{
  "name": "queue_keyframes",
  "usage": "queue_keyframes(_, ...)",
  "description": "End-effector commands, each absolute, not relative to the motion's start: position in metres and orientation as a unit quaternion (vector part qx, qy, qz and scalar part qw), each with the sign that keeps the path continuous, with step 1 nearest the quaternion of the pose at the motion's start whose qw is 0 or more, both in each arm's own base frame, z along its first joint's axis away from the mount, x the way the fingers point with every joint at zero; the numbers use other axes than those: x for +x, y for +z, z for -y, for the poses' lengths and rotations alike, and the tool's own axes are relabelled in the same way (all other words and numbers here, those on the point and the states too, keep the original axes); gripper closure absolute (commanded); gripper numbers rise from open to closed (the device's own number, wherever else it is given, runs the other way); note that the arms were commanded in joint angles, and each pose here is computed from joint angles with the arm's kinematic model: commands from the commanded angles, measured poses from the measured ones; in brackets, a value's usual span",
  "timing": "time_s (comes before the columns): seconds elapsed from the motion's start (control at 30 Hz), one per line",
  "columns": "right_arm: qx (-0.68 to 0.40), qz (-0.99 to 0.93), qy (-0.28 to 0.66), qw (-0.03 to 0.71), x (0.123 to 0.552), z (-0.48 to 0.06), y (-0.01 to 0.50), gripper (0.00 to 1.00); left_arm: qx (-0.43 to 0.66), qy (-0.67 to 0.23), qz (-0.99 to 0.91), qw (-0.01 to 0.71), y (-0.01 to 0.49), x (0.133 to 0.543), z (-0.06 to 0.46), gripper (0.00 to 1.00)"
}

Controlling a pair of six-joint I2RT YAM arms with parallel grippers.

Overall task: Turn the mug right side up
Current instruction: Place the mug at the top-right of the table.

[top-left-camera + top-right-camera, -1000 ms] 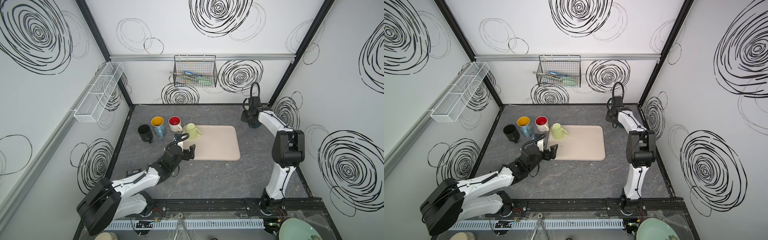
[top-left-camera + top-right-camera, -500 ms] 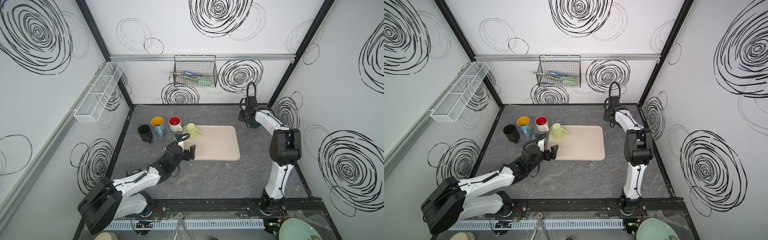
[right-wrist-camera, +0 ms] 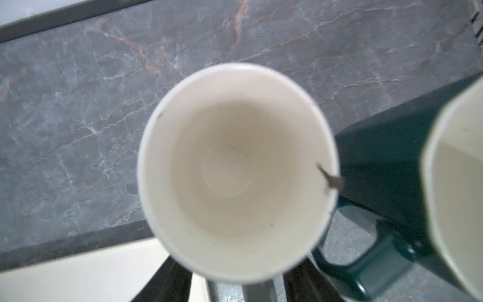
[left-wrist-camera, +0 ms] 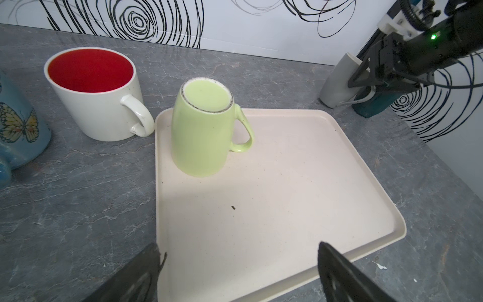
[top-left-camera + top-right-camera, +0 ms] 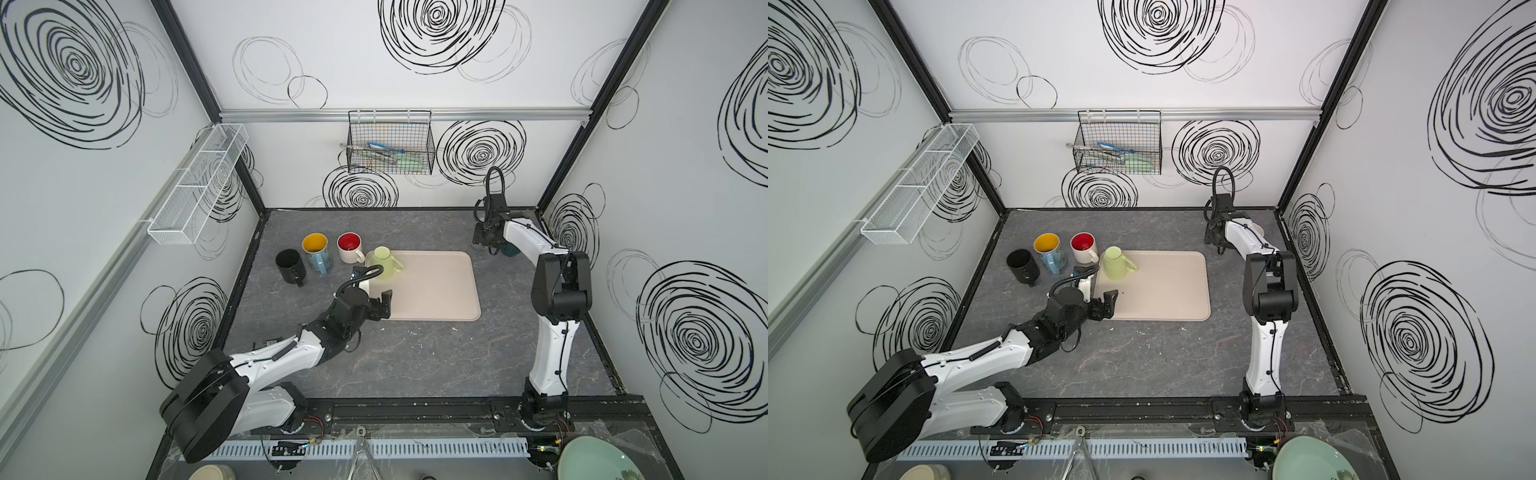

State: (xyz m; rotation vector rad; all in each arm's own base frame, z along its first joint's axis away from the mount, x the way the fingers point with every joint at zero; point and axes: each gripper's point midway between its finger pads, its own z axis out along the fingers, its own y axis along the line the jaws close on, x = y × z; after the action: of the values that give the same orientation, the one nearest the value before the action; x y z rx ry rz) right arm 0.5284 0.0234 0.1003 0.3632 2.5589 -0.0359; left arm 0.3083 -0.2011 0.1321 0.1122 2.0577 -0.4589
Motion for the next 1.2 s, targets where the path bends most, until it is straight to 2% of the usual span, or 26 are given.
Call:
queue_keyframes(0.0, 0.116, -0.947, -0.027, 0.3, 0.531, -0.029, 0.124, 0.22, 0.046, -0.195, -0.837, 0.509, 0.146, 0.315, 0.206, 0.04)
queue_keyframes(0.4, 0.093, -0.934, 0.004, 0.346, 0.509, -0.057, 0.164, 0.21, 0.03, -0.206, -0.841, 0.498, 0.143, 0.315, 0.208, 0.04)
queue_keyframes(0.57, 0.047, -0.927, 0.065, 0.366, 0.492, -0.108, 0.172, 0.22, 0.018, -0.191, -0.847, 0.496, 0.143, 0.317, 0.202, 0.04)
queue_keyframes(0.73, -0.026, -0.912, 0.144, 0.383, 0.473, -0.181, 0.167, 0.22, -0.004, -0.169, -0.85, 0.5, 0.142, 0.318, 0.187, 0.04)
queue_keyframes(0.9, -0.113, -0.906, 0.216, 0.346, 0.452, -0.242, 0.146, 0.3, -0.019, -0.16, -0.868, 0.469, 0.132, 0.305, 0.173, 0.04)
queue_keyframes(0.97, -0.132, -0.907, 0.215, 0.337, 0.447, -0.252, 0.136, 0.35, -0.029, -0.172, -0.869, 0.463, 0.134, 0.297, 0.169, 0.04)
queue_keyframes(1.17, -0.184, -0.89, 0.267, 0.322, 0.434, -0.277, 0.117, 0.41, -0.047, -0.21, -0.86, 0.463, 0.154, 0.281, 0.161, 0.04)
